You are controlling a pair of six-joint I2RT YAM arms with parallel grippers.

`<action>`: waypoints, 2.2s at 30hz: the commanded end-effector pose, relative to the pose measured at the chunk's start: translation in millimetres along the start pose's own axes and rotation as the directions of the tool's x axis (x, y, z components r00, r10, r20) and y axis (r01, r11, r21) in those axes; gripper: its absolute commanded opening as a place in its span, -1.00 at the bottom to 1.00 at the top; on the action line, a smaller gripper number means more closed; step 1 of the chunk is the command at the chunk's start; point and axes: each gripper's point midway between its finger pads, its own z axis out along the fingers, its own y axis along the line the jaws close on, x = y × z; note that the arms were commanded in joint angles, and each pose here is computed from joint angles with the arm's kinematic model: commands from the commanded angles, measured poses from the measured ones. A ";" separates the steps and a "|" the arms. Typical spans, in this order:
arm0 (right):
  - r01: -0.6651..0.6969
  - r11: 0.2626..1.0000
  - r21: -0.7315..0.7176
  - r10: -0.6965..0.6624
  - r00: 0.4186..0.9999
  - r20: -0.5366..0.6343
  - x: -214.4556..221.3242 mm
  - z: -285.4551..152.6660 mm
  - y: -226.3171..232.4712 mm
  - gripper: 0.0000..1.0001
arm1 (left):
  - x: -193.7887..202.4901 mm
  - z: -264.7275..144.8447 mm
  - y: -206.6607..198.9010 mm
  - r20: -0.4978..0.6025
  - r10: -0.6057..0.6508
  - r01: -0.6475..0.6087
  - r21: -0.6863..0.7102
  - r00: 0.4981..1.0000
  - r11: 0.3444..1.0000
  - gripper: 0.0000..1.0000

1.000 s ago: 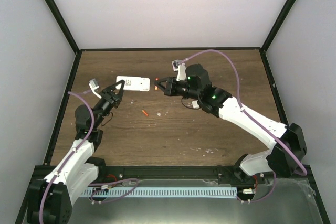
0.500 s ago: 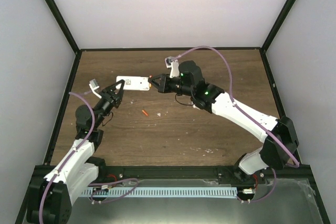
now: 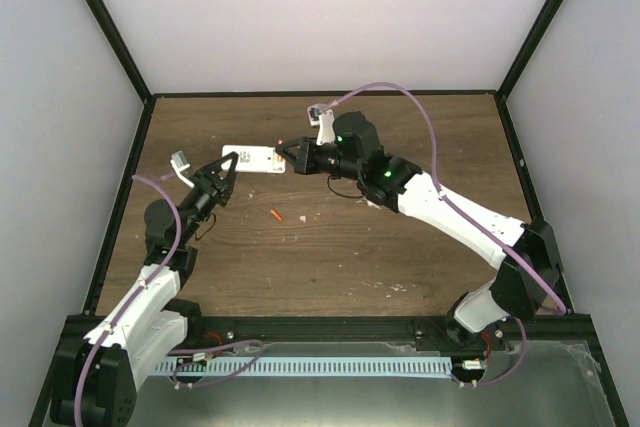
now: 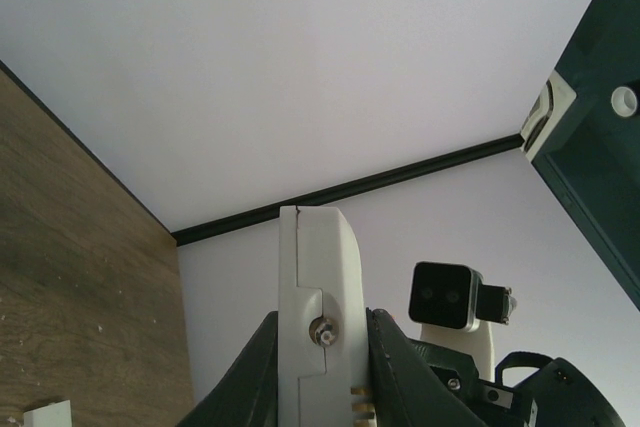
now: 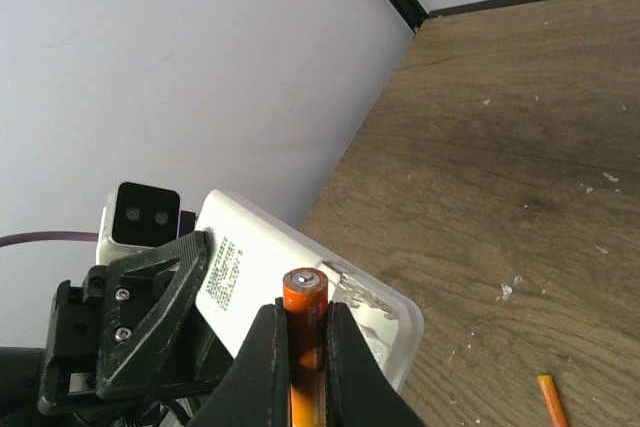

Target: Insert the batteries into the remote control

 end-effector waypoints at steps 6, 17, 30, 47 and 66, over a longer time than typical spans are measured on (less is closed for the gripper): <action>0.011 1.000 0.018 -0.011 1.000 -0.006 -0.5 1.9 6.6 -0.99 | -0.7 -0.4 -15.3 0.012 0.018 -0.019 0.059 1.000 0.998 -1.00; 0.016 0.998 0.060 -0.015 1.000 -0.005 -1.4 -5.5 2.2 -0.99 | 0.0 0.7 -14.4 0.006 0.048 -0.048 0.049 0.999 0.998 -1.00; -0.015 0.998 0.060 0.019 0.998 -0.063 10.9 2.4 -1.0 -0.93 | -0.7 0.4 -15.3 0.012 0.060 -0.060 0.053 0.998 0.997 -1.00; -0.015 0.998 0.059 0.019 0.997 -0.070 12.1 2.4 -1.1 -0.83 | -0.8 0.3 -13.9 0.013 0.061 -0.061 0.049 0.998 0.997 -1.00; 0.036 0.992 0.119 -0.036 0.999 -0.001 -16.3 -16.3 6.9 -0.46 | 3.8 3.3 -10.6 -0.024 0.133 -0.132 0.018 0.991 0.991 -1.00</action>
